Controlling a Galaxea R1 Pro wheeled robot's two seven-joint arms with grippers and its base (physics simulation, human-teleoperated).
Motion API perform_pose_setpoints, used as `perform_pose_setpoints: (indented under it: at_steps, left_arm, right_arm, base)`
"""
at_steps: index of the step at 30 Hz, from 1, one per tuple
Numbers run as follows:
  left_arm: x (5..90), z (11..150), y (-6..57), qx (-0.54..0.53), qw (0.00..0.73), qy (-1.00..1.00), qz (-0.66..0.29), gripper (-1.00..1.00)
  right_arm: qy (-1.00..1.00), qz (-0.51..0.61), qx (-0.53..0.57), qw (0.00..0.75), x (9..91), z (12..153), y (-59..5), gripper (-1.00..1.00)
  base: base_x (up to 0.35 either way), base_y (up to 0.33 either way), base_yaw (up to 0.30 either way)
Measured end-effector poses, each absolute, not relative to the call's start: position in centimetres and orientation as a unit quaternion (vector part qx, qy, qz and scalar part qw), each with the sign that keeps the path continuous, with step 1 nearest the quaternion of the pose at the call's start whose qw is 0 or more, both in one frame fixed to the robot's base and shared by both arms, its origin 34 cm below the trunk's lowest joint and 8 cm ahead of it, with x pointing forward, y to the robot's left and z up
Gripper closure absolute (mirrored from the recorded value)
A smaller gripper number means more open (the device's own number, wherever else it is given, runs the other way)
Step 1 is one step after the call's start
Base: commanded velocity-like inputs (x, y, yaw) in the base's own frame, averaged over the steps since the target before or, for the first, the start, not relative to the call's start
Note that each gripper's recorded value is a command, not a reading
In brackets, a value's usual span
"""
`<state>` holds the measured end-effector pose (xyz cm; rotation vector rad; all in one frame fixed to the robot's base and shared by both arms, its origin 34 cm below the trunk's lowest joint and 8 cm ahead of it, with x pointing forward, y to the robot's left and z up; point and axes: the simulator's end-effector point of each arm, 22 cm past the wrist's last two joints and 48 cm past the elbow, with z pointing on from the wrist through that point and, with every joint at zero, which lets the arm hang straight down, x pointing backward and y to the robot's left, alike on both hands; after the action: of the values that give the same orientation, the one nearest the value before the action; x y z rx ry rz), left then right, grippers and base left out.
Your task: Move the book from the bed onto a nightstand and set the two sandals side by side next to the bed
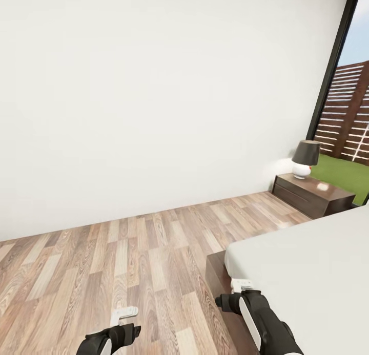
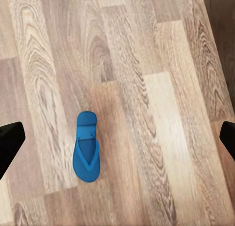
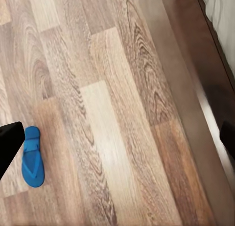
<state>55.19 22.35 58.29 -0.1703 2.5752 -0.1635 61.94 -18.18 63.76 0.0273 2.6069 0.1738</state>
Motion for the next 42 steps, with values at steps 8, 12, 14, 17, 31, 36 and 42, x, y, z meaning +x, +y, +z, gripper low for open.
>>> perform_pose_setpoints:
  at_steps: [8,12,14,17,31,36,42]
  left_arm:
    - [55.1,56.9,22.2,-0.067,0.275,0.957,-0.064,-1.0]
    - [55.0,56.1,22.0,-0.069,0.274,0.957,-0.067,-1.0]
    - [55.0,55.8,22.0,-0.069,0.274,0.957,-0.068,-1.0]
    - [54.9,55.2,21.9,-0.069,0.275,0.957,-0.068,-1.0]
    - [54.7,52.6,21.8,-0.069,0.275,0.956,-0.069,-1.0]
    - [55.1,51.9,22.0,-0.07,0.29,0.952,-0.068,-1.0]
    - [54.5,50.0,22.0,-0.072,0.293,0.951,-0.065,-1.0]
  right_arm:
    - [0.961,0.089,0.026,0.261,61.8,62.4,-17.2,-1.0]
    - [0.933,0.241,0.052,0.263,62.0,64.1,-10.7,-1.0]
    - [0.907,0.329,0.036,0.259,61.4,66.0,-6.1,-1.0]
    - [0.898,0.358,0.028,0.255,61.0,66.3,-4.4,-1.0]
    - [0.846,0.469,-0.005,0.254,59.4,67.6,-0.4,-1.0]
    - [0.846,0.47,-0.004,0.253,59.2,66.4,-0.4,-1.0]
    - [0.845,0.471,-0.003,0.252,59.0,65.2,-0.4,-1.0]
  base:
    - [0.0,0.0,0.0]
    - [0.0,0.0,0.0]
    - [0.0,0.0,0.0]
    - [0.0,0.0,0.0]
    - [0.0,0.0,0.0]
    - [0.0,0.0,0.0]
    - [0.0,0.0,0.0]
